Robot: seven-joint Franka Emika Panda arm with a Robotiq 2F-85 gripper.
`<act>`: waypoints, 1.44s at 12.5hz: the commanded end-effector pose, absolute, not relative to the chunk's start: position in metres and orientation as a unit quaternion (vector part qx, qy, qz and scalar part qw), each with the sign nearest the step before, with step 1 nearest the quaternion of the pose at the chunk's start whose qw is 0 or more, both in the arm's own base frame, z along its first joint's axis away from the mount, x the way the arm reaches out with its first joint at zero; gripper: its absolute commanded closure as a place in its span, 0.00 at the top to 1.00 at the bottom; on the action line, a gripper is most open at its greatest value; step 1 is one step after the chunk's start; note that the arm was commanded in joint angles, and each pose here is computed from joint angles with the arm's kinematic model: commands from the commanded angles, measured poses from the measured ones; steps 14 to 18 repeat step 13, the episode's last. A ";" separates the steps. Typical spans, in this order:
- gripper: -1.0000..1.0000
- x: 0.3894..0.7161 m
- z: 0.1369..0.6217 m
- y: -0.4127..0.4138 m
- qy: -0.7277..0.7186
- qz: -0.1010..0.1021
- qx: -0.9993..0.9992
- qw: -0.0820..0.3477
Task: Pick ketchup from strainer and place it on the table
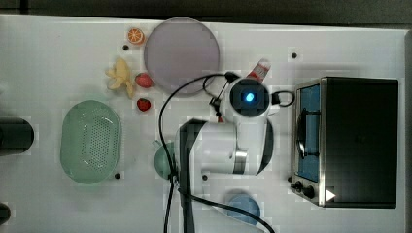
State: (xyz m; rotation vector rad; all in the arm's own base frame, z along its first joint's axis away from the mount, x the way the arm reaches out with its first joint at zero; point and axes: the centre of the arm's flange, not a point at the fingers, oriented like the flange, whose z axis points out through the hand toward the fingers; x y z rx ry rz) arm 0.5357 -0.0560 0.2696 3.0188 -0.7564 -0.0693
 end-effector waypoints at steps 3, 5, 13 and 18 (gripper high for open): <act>0.94 0.524 0.197 -0.027 -0.194 -0.037 0.980 -0.002; 1.00 0.527 0.205 -0.025 -0.193 -0.028 0.981 -0.003; 1.00 0.559 0.421 -0.024 -0.240 0.050 0.969 0.022; 1.00 0.559 0.421 -0.024 -0.240 0.050 0.969 0.022</act>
